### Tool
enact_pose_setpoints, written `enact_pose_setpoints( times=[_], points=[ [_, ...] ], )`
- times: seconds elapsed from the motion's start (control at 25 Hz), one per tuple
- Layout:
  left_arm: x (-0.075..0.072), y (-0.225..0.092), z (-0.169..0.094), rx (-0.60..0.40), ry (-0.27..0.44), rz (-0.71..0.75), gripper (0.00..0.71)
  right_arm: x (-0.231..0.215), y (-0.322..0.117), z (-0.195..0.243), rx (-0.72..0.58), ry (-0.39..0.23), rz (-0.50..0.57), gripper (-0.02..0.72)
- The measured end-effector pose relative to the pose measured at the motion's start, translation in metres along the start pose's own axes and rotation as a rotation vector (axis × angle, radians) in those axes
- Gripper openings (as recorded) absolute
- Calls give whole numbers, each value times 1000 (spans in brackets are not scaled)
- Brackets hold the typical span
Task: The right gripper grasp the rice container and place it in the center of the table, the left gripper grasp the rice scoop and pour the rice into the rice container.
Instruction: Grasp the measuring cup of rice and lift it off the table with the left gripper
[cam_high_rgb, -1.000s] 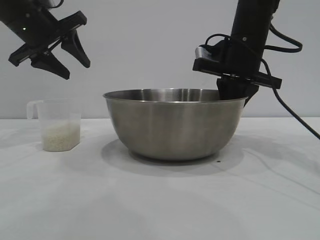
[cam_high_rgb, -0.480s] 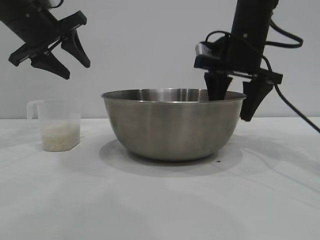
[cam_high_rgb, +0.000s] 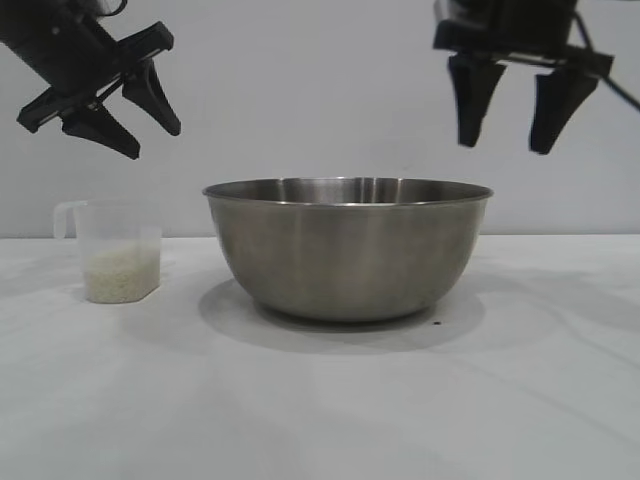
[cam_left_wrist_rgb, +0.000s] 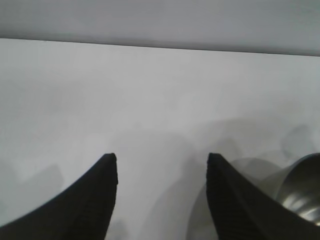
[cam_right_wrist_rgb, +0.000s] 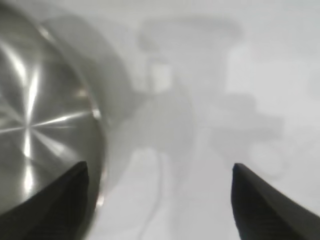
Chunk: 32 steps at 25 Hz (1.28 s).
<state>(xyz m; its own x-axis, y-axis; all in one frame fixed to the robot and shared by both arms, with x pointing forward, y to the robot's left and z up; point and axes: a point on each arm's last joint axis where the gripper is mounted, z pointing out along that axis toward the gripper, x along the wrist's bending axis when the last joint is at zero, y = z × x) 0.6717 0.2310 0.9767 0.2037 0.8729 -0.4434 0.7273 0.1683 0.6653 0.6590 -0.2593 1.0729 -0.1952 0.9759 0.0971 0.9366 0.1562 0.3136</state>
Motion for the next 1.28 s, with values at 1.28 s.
enact_pose_setpoints(
  times=[1.28],
  points=[
    [-2, -2, 0, 19, -24, 0, 342, 30, -285, -110, -107, -75, 52, 505]
  ],
)
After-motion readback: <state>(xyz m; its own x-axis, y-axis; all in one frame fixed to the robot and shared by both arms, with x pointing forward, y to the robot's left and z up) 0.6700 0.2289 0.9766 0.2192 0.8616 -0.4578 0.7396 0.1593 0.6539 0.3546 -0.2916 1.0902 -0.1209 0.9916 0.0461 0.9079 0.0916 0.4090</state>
